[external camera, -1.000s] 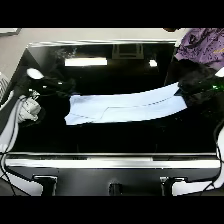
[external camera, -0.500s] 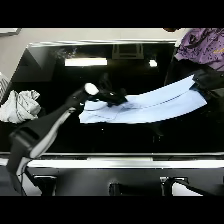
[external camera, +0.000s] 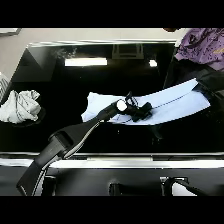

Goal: Fold the clothes and pants, and hang the long-sleeved shirts on hangers.

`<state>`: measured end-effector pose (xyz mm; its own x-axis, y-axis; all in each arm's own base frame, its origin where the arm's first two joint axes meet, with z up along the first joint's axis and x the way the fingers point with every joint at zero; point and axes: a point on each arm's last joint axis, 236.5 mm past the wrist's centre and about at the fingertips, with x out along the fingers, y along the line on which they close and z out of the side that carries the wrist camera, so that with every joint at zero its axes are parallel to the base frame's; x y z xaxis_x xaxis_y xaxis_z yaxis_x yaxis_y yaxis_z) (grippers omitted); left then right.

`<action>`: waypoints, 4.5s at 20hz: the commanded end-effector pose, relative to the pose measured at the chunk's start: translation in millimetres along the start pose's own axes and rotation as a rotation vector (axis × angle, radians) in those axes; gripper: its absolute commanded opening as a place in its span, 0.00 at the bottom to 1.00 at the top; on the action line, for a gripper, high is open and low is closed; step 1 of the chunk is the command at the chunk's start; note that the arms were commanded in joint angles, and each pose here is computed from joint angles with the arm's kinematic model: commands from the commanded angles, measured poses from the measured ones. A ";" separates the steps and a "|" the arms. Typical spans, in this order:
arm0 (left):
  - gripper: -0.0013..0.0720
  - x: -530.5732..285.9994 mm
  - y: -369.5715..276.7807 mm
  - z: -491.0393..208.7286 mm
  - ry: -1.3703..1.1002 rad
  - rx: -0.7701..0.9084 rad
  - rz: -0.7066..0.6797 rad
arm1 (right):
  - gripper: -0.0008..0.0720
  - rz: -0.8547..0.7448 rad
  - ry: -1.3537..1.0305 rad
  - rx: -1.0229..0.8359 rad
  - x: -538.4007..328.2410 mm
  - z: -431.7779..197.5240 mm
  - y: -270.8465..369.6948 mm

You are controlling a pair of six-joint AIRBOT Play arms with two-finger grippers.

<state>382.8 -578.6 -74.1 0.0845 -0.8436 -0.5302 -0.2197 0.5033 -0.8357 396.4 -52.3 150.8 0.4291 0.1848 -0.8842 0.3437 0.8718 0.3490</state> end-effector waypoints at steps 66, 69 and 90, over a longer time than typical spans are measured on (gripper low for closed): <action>0.05 -524.6 33.3 129.3 -0.361 0.372 0.680 | 0.93 0.378 0.269 -0.122 106.9 0.5 52.5; 0.05 -524.6 33.3 129.3 -0.361 0.372 0.680 | 0.93 0.476 0.329 -0.046 154.6 -34.1 29.2; 0.05 -524.2 33.0 129.1 -0.362 0.369 0.678 | 0.06 0.665 0.423 -0.029 254.8 -119.0 83.9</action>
<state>456.6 -95.6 158.0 0.3683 -0.2577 -0.8933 -0.0090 0.9598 -0.2805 429.3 114.3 -95.8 0.1622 0.8134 -0.5586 0.1182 0.5460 0.8294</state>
